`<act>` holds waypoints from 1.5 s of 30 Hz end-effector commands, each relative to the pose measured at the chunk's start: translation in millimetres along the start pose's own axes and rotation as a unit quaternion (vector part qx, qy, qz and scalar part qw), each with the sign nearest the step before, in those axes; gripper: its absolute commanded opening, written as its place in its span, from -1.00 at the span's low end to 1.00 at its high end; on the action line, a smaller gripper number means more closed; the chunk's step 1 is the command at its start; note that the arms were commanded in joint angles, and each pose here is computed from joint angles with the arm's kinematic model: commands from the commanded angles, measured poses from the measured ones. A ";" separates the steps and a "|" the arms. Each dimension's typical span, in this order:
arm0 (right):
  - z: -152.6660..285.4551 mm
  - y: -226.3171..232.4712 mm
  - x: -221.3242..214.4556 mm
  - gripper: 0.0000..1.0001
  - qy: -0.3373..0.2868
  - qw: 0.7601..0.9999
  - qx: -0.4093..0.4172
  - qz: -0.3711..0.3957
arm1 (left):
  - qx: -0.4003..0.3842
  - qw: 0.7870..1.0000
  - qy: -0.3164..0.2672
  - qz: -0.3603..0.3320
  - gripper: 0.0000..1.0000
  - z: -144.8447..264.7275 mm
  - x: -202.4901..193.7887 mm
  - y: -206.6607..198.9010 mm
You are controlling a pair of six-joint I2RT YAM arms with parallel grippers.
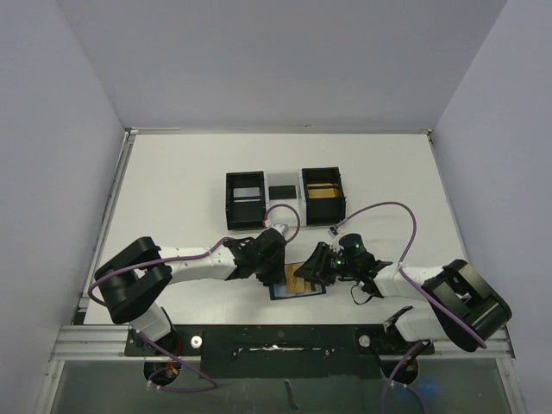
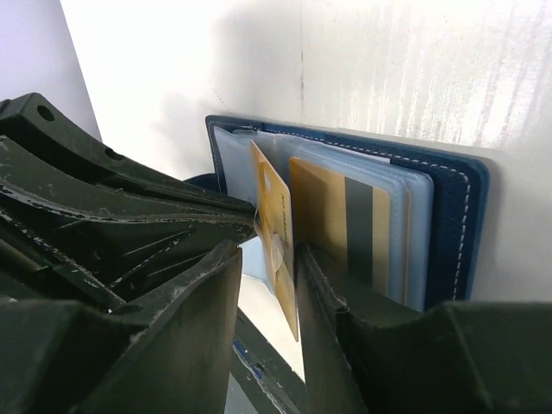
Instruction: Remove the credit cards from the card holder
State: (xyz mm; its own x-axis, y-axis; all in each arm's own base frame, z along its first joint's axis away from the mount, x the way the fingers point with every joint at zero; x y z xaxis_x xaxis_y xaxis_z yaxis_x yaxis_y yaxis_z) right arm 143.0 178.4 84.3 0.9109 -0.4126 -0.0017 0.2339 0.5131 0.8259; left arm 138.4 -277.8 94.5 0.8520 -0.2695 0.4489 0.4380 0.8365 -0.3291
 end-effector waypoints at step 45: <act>-4.9 16.4 -9.6 -0.64 -0.016 0.999 -0.020 0.040 | 0.032 0.999 0.019 -0.016 -0.91 -2.6 -10.3 11.2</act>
State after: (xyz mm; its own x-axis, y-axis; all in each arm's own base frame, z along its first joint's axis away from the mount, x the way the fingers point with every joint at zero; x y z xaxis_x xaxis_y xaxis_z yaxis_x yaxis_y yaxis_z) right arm 135.7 187.7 93.1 0.9194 -0.3881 0.0634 0.2005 0.6014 0.7734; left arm 138.1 -276.8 94.0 0.8515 -0.2638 0.4531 0.4341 0.8394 -0.3270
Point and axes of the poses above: each gripper's point midway between its finger pads, its own z axis back along the fingers, its own y axis along the line the jaws close on, x = y × z, the point moved 9 cm from there along z, back along the fingers, and after that the axes turned 12 degrees about -z, right-handed, at the moved point
